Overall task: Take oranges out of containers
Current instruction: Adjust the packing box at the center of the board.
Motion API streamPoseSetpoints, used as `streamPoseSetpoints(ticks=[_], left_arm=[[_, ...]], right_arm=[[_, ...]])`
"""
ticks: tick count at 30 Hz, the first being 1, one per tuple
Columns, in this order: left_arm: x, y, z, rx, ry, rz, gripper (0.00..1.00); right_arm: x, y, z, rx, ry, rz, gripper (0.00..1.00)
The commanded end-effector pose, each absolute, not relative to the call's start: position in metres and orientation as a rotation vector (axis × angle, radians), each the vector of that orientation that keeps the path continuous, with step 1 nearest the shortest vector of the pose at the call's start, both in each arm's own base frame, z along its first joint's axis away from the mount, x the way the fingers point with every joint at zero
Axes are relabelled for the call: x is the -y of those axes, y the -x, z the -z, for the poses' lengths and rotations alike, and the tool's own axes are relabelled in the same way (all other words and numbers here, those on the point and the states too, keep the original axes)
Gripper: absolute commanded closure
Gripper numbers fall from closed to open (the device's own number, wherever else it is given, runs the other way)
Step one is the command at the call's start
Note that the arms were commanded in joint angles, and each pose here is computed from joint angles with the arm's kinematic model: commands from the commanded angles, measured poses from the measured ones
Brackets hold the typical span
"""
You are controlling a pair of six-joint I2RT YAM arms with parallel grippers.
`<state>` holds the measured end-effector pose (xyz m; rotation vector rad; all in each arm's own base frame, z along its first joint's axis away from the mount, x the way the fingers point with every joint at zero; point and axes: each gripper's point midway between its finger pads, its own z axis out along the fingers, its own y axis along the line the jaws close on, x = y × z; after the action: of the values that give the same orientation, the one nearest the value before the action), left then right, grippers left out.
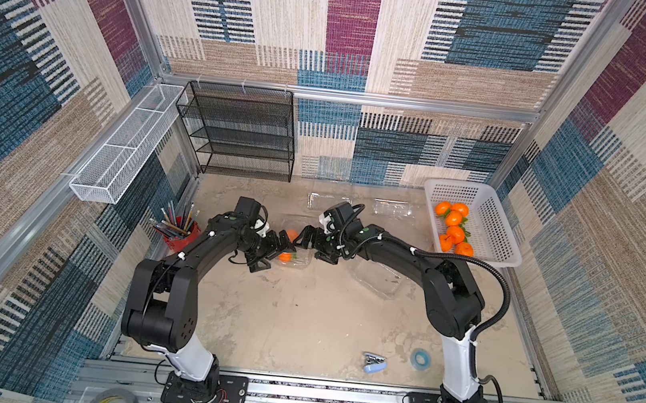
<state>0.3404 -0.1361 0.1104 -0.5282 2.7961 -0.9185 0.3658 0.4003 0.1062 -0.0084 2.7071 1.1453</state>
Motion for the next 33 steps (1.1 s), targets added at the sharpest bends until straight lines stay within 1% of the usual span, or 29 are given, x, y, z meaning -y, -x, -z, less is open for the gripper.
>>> streamPoseSetpoints(ticks=[1,5,9,13,16,18,24,28,33], left_arm=[[0.138,-0.340,-0.120,-2.761,0.532,0.954,0.01],[0.139,-0.339,-0.118,-2.748,0.546,0.970,0.01],[0.137,-0.337,-0.123,-2.758,0.521,0.957,0.01],[0.118,-0.337,-0.134,-2.786,0.458,0.805,0.01],[0.097,-0.337,-0.138,-2.799,0.476,0.668,0.01],[0.088,-0.342,-0.137,-2.798,0.490,0.630,0.01],[0.092,-0.361,-0.126,-2.822,0.556,0.721,0.01],[0.098,-0.369,-0.121,-2.821,0.600,0.781,0.01],[0.101,-0.379,-0.109,-2.823,0.626,0.816,0.01]], right_arm=[[-0.396,-0.356,-0.124,-2.660,0.037,-1.185,0.01],[-0.383,-0.348,-0.135,-2.627,0.071,-1.156,0.02],[-0.379,-0.339,-0.140,-2.591,0.070,-1.202,0.02],[-0.385,-0.336,-0.137,-2.580,0.052,-1.280,0.02],[-0.390,-0.343,-0.140,-2.568,0.069,-1.298,0.02],[-0.394,-0.351,-0.143,-2.555,0.086,-1.313,0.02],[-0.393,-0.371,-0.144,-2.526,0.026,-1.371,0.02],[-0.391,-0.377,-0.147,-2.497,-0.025,-1.420,0.02],[-0.392,-0.378,-0.150,-2.485,-0.021,-1.446,0.02]])
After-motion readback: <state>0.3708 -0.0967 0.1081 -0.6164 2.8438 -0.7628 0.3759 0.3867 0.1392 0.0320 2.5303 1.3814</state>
